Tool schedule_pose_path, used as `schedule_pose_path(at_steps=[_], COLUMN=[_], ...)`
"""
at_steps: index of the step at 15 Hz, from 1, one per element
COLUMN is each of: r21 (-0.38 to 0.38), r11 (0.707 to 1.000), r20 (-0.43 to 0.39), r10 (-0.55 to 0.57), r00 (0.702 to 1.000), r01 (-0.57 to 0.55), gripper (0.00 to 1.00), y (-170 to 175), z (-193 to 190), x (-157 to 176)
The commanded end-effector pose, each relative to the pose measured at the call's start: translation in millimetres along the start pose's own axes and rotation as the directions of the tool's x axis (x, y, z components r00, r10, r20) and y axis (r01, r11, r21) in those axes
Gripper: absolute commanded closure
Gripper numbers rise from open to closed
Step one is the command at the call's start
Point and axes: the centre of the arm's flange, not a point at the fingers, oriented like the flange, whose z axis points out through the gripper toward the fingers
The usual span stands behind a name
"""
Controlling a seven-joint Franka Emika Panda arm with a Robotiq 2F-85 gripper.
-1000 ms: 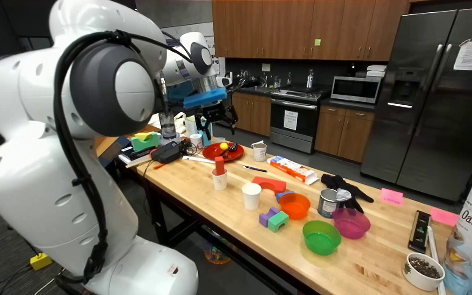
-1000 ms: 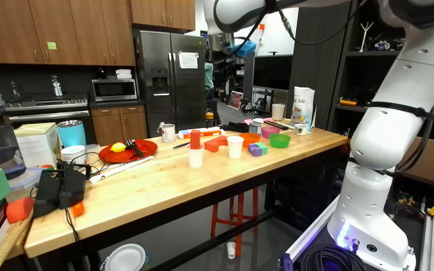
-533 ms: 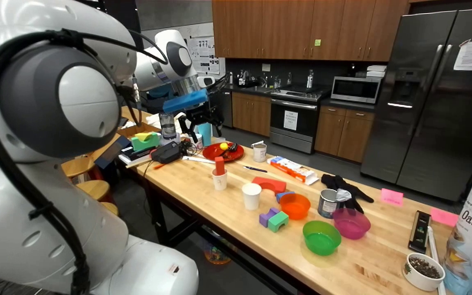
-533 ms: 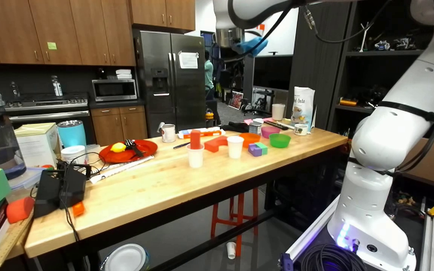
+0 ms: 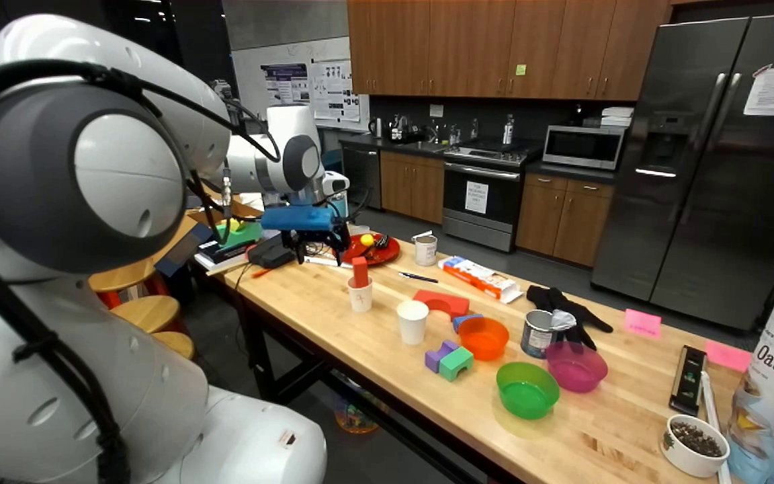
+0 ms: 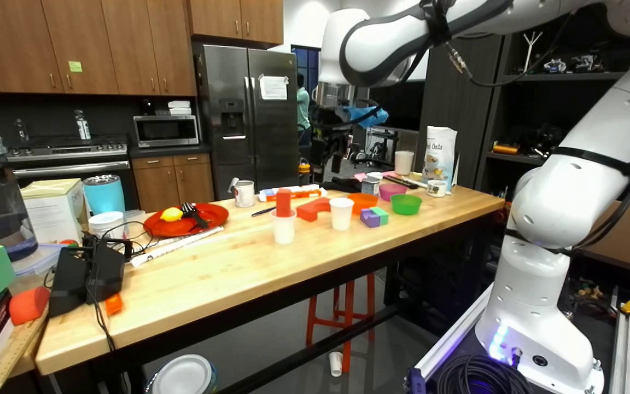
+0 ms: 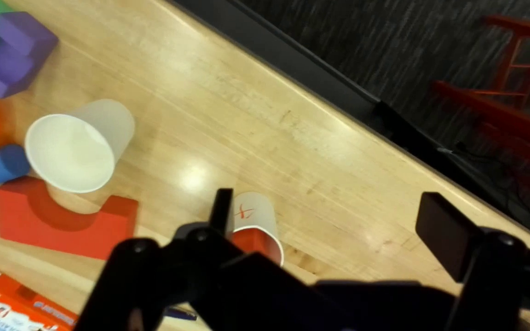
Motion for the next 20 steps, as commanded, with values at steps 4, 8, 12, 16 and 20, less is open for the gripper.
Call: schedule_pose_path(at_steps=[4,8,12,16,20], r21=[-0.009,-0.137,-0.186,-0.135,-0.094], r11=[0.996,0.991,0.978,0.974,0.959], r20=[-0.072,-0.164,-0.181,-0.201,-0.252], r10=[0.091,-0.020,-0.134,-0.205,-0.283], r00=[0.993,0.986,0.974,0.958,0.925], r01=[-0.092,-0.003,0.100,0.180,0.268], gripper=[0.00,0.00,0.00,0.00,0.00], y=[0.1,20.0,47.7,66.4,79.7], z=[47.8,48.6,50.7,59.3,63.7], x=[-10.0,10.9,31.9,44.7,54.0])
